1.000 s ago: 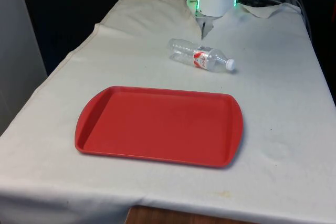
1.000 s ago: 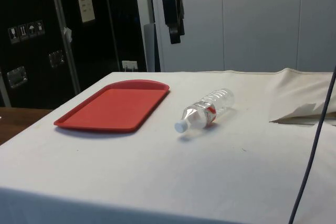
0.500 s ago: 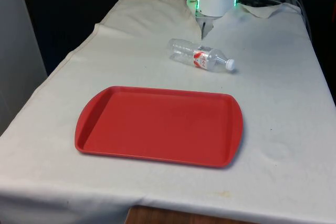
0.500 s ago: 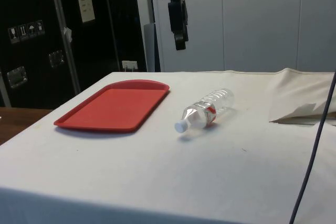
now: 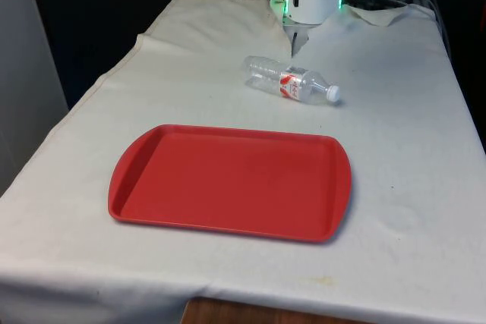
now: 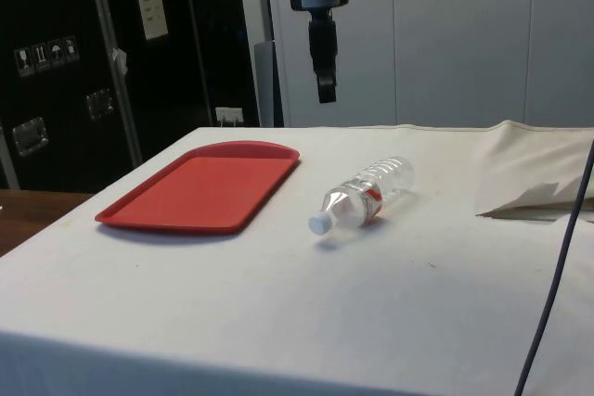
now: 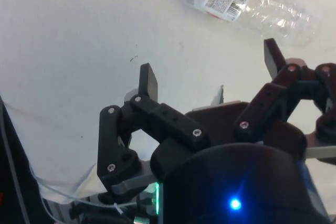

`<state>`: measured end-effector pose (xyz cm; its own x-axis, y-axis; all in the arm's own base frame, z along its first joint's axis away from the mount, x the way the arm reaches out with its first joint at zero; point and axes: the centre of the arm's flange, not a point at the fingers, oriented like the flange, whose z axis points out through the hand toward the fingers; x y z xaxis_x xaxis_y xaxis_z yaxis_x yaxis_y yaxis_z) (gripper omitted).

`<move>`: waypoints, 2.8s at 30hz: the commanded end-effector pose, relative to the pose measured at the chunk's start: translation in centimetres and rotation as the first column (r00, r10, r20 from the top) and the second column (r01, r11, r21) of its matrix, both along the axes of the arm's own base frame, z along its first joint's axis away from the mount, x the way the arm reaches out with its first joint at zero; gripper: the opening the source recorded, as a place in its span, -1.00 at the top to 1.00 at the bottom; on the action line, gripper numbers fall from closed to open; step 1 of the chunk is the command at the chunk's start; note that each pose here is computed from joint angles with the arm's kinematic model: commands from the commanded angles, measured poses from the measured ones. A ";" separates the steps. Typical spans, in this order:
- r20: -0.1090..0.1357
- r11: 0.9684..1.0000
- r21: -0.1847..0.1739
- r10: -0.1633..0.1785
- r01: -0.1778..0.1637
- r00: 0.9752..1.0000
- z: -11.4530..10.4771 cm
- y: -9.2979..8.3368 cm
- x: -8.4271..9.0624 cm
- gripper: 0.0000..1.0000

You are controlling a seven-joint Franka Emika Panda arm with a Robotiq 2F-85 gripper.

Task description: Place the bottle upright on the tray.

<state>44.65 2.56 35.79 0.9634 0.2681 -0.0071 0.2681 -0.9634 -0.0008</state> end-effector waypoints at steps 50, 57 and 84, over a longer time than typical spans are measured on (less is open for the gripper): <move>0.002 0.947 0.010 0.320 -0.320 0.947 -2.8 -0.7 -0.7 -1.00; -0.005 0.929 0.006 0.370 -0.370 0.929 -2.9 -0.4 -0.7 -1.00; -0.019 0.849 0.009 0.529 -0.529 0.849 -3.6 0.0 -0.7 -1.00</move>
